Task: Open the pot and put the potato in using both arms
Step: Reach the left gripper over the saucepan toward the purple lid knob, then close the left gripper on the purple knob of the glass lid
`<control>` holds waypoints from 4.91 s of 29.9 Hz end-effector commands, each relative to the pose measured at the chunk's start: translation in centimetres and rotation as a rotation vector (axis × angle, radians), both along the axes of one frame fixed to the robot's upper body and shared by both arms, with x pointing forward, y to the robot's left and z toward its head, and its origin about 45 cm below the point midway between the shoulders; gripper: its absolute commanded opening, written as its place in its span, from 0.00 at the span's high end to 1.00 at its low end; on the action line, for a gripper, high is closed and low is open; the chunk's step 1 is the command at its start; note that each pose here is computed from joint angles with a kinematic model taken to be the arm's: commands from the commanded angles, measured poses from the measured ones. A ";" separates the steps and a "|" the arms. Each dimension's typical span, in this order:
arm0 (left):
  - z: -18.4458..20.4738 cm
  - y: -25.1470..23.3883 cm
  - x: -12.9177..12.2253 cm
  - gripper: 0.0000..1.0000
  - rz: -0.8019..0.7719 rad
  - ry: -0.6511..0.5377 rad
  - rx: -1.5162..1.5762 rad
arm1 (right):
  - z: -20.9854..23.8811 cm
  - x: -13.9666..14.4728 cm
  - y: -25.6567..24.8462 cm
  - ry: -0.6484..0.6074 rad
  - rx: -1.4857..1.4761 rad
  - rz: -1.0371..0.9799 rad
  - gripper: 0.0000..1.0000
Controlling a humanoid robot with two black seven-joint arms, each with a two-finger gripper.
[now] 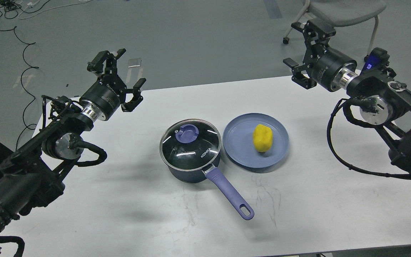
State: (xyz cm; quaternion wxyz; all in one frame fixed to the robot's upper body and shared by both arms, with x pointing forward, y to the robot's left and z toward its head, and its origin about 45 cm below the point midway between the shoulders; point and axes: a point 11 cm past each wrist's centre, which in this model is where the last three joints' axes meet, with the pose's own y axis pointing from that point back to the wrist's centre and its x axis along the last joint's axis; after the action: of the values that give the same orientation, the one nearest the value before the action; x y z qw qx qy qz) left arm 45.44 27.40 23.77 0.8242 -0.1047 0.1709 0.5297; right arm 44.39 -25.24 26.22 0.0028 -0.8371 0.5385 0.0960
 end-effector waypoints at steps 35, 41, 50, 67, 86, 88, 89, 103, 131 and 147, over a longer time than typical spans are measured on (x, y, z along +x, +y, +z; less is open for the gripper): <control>3.9 -2.0 -9.6 0.02 -0.394 -1.143 1.523 | -0.8 0.1 -4.5 0.027 -0.004 -0.125 0.00; 0.8 -4.1 -11.1 0.02 -0.550 -1.229 1.510 | -0.7 0.2 -4.4 0.026 -0.005 -0.126 0.00; -0.8 -6.0 -10.3 0.02 -0.609 -1.296 1.553 | -0.8 0.2 -4.6 0.028 -0.004 -0.130 0.00; -4.5 -6.3 -9.6 0.02 -0.682 -1.230 1.586 | -1.0 0.4 -5.6 0.036 0.000 -0.161 0.00; -5.2 -8.0 -9.5 0.02 -0.682 -1.234 1.554 | -0.7 0.4 -6.5 0.029 -0.016 -0.173 0.00; -5.4 -8.0 -9.5 0.02 -0.686 -1.230 1.555 | -0.6 0.4 -6.5 0.029 -0.015 -0.174 0.00; -5.7 -8.2 -9.7 0.02 -0.697 -1.231 1.551 | -0.6 0.4 -6.5 0.029 -0.013 -0.174 0.00; -6.2 -8.6 -9.2 0.02 -0.702 -1.223 1.563 | -0.6 0.4 -6.4 0.028 -0.014 -0.171 0.00; -7.4 -8.2 -8.9 0.03 -0.704 -1.180 1.581 | -0.6 0.4 -6.6 0.028 -0.016 -0.175 0.00; -7.8 -7.0 -8.3 0.07 -0.698 -1.147 1.618 | -0.7 0.4 -7.0 0.032 -0.023 -0.198 0.00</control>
State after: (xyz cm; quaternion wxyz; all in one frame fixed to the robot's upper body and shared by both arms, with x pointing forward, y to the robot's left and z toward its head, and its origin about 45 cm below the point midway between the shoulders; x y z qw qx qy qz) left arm 37.14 20.37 15.97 0.7122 0.2973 -0.6294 0.0909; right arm 44.79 -32.09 25.54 -0.0042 -0.7793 0.6181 0.1031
